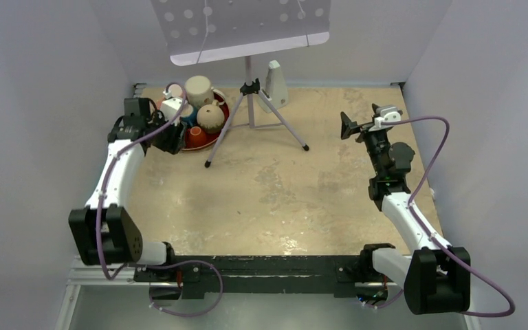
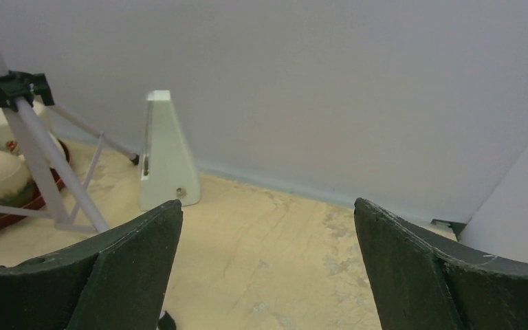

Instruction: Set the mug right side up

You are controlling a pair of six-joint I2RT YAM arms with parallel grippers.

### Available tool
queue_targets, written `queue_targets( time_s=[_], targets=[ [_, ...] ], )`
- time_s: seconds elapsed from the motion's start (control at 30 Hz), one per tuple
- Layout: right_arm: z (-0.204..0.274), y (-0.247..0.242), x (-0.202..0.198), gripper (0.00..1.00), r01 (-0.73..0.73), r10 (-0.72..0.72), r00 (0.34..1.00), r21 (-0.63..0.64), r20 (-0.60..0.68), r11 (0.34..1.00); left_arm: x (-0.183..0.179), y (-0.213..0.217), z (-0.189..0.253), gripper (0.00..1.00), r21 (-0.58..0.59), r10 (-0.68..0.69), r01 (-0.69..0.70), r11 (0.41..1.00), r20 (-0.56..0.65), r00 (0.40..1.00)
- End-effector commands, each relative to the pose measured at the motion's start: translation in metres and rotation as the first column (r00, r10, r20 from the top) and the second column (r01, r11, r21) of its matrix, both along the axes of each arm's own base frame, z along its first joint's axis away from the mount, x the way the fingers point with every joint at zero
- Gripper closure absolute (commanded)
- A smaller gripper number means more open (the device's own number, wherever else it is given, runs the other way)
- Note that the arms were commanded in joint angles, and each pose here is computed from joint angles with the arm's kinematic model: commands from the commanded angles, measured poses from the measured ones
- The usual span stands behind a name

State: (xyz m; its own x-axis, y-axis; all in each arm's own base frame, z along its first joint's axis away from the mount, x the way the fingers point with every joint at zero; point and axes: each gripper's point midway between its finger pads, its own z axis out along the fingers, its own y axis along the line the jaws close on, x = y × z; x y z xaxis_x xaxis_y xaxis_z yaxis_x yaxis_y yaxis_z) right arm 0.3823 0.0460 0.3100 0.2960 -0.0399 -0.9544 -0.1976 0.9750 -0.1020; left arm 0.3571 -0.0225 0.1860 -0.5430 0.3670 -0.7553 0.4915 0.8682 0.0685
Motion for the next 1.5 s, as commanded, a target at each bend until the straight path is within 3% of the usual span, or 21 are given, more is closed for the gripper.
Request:
queue_targets(
  time_s=[0.0, 0.03, 0.1, 0.17, 0.33, 0.43, 0.63, 0.83, 0.93, 1.3, 1.47],
  targets=[
    [0.011, 0.014, -0.004, 0.02, -0.08, 0.08, 0.997, -0.011, 0.005, 0.997, 0.005, 0.048, -0.022, 0.54, 0.129, 0.272, -0.247, 0.96, -0.24, 0.932],
    [0.01, 0.016, -0.005, 0.02, -0.087, 0.087, 0.996, -0.008, 0.005, 0.996, 0.009, 0.053, -0.023, 0.59, 0.132, 0.379, -0.355, 0.925, -0.279, 0.883],
    [0.007, 0.018, -0.005, 0.02, -0.096, 0.096, 0.995, 0.003, 0.003, 0.995, 0.01, 0.06, -0.025, 0.61, 0.161, 0.595, -0.576, 0.802, -0.314, 0.74],
    [0.004, 0.019, -0.004, 0.03, -0.1, 0.1, 0.995, 0.018, -0.007, 0.995, 0.016, 0.051, -0.028, 0.62, 0.148, 0.69, -0.686, 0.713, -0.321, 0.649],
    [0.004, 0.021, -0.003, 0.05, -0.111, 0.112, 0.993, 0.075, -0.018, 0.991, 0.054, 0.028, -0.036, 0.57, 0.165, 0.744, -0.725, 0.668, -0.168, 0.647],
    [0.006, 0.021, -0.006, 0.05, -0.109, 0.111, 0.994, 0.1, -0.017, 0.989, 0.067, 0.037, -0.049, 0.54, 0.199, 0.81, -0.785, 0.587, -0.153, 0.567],
    [0.013, 0.017, -0.017, 0.08, -0.089, 0.092, 0.996, 0.182, -0.004, 0.979, 0.083, 0.045, -0.068, 0.54, 0.223, 0.877, -0.849, 0.479, -0.156, 0.454],
    [0.019, 0.015, -0.026, 0.08, -0.085, 0.086, 0.996, 0.202, 0.005, 0.976, 0.105, 0.049, -0.089, 0.56, 0.205, 0.886, -0.865, 0.459, -0.183, 0.427],
    [0.021, 0.014, -0.03, 0.08, -0.075, 0.075, 0.997, 0.195, 0.006, 0.978, 0.107, 0.055, -0.098, 0.58, 0.243, 0.898, -0.872, 0.425, -0.231, 0.373],
    [0.027, 0.008, -0.043, 0.08, -0.051, 0.046, 0.998, 0.209, 0.031, 0.977, 0.1, 0.056, -0.11, 0.62, 0.271, 0.891, -0.862, 0.428, -0.285, 0.353],
    [0.034, 0.004, -0.05, 0.08, -0.036, 0.027, 0.998, 0.197, 0.05, 0.98, 0.101, 0.056, -0.115, 0.73, 0.279, 0.883, -0.855, 0.438, -0.309, 0.352]
  ],
)
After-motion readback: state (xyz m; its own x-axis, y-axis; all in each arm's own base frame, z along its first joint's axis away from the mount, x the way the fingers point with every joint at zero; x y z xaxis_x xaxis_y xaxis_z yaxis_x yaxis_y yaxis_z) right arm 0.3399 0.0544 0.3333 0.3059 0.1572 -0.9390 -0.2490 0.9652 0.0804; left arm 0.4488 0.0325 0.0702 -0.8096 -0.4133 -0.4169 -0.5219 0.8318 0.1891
